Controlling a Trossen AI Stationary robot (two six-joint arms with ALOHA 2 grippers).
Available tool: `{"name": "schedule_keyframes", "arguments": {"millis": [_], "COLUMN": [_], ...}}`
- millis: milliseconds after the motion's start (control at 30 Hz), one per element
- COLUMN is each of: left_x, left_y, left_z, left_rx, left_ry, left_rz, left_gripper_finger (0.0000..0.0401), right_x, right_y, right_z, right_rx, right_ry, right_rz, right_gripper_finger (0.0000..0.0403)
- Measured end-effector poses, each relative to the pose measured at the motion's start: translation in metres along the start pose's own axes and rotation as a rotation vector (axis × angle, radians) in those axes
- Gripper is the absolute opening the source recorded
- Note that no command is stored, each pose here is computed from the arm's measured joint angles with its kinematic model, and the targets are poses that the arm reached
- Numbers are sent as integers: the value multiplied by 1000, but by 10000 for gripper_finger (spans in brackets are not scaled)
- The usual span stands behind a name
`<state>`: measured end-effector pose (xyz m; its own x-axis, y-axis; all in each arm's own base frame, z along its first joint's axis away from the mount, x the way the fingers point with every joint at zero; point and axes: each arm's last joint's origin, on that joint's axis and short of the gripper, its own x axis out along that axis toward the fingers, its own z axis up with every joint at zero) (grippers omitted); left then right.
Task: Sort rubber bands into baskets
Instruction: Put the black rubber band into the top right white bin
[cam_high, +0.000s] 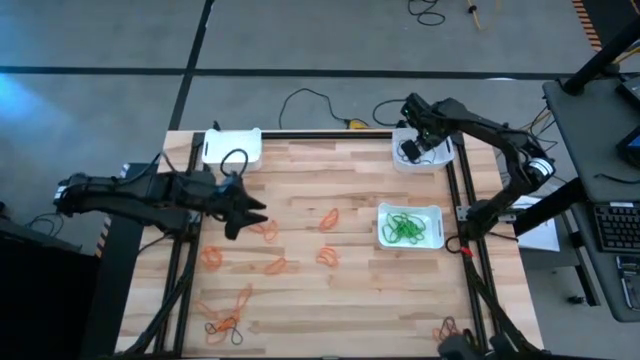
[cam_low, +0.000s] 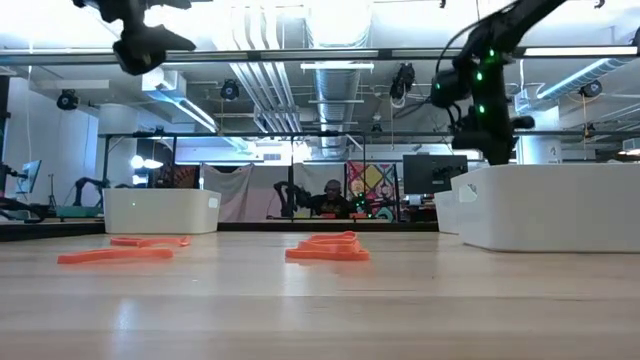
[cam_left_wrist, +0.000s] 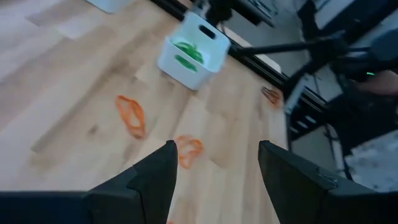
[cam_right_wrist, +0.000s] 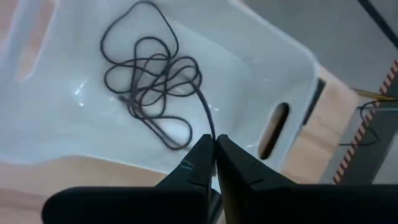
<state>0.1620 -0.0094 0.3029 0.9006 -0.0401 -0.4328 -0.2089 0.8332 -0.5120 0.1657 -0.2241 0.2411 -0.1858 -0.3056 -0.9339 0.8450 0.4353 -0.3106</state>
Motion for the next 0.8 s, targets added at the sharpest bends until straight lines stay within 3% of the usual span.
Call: {"name": "schedule_keyframes", "arguments": {"millis": [267, 500, 700, 800], "left_x": [2, 20, 42, 49], "left_y": [-8, -16, -21, -25], "left_z": [-6, -11, -22, -25], "left_rx": [-87, -146, -191, -205], "left_ry": [37, 64, 120, 132], "left_rz": [-34, -15, 25, 23], "left_gripper_finger": [208, 208, 208, 208], "right_x": [41, 63, 64, 42], "right_y": [4, 11, 13, 12], "right_z": [-1, 1, 7, 8], "right_rx": [45, -15, -110, -135], "right_ry": [28, 77, 93, 62], "right_rz": [-18, -13, -11, -7], "right_gripper_finger": [13, 22, 99, 141]}}
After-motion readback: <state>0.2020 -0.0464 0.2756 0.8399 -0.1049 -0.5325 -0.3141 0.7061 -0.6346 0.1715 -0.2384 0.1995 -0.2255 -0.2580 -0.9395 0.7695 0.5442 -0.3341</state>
